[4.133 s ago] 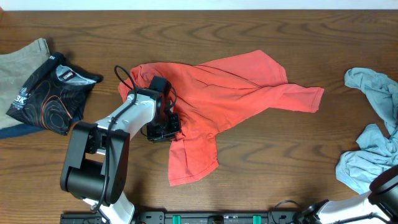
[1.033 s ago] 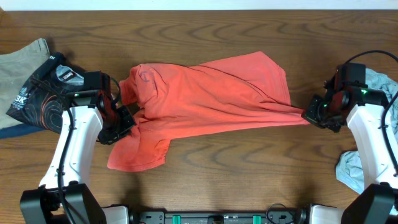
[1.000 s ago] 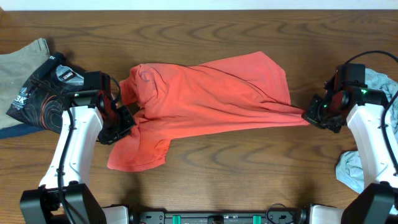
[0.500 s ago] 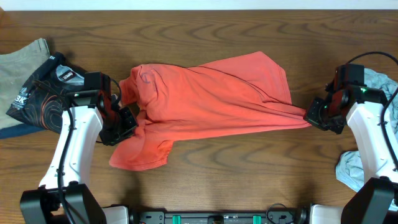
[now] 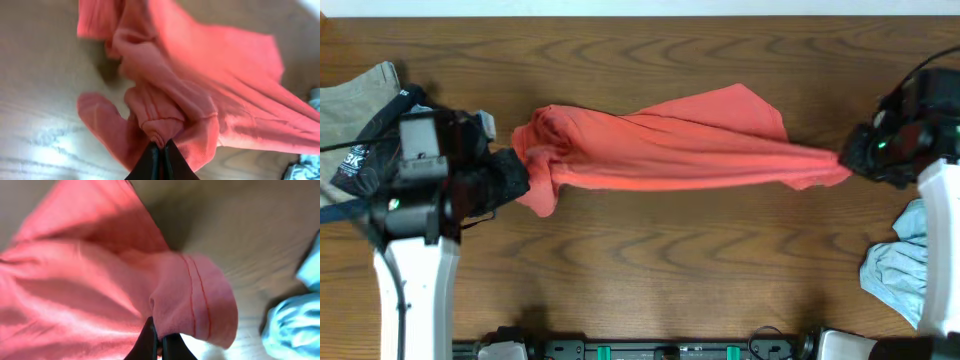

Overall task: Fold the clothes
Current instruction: 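Lift the coral shirt with both grippers and swing it upward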

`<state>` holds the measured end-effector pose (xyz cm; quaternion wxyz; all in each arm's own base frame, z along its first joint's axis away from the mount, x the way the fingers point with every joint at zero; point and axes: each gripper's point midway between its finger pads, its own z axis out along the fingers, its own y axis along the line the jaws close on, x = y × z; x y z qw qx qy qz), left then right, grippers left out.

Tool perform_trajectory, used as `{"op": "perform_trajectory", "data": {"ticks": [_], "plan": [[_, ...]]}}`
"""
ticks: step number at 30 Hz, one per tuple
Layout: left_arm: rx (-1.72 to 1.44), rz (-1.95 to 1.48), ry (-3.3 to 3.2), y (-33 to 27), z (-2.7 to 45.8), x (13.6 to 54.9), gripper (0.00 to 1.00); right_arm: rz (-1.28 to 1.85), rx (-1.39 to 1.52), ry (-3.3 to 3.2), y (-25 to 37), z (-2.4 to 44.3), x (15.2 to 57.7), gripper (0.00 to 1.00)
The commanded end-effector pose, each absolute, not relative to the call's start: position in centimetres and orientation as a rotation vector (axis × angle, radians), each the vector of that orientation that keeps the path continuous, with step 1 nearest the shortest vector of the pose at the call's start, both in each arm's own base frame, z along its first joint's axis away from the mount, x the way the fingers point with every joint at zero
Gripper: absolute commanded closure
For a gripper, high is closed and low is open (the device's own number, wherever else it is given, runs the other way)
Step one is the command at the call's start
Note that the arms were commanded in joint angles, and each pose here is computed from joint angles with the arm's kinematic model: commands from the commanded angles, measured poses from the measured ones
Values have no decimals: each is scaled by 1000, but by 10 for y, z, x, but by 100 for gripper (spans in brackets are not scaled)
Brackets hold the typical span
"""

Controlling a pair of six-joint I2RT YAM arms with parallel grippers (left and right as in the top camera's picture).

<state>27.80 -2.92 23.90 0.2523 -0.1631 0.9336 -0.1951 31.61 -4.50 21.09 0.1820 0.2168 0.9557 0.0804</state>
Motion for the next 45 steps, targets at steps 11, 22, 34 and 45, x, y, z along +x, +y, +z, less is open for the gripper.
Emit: {"op": "perform_trajectory", "data": {"ticks": [11,22,34,45], "plan": [[-335,-474,2011,-14,422,249,94,73,611,2251,-94,399,281,99],[-327,-486,1941,-16,452,245,94,38,589,2134,-93,439,264,99],[-331,-526,2228,-19,368,356,94,138,543,2437,-94,348,358,99],[-158,-509,1816,-15,421,485,94,332,377,1982,-77,409,494,99]]}}
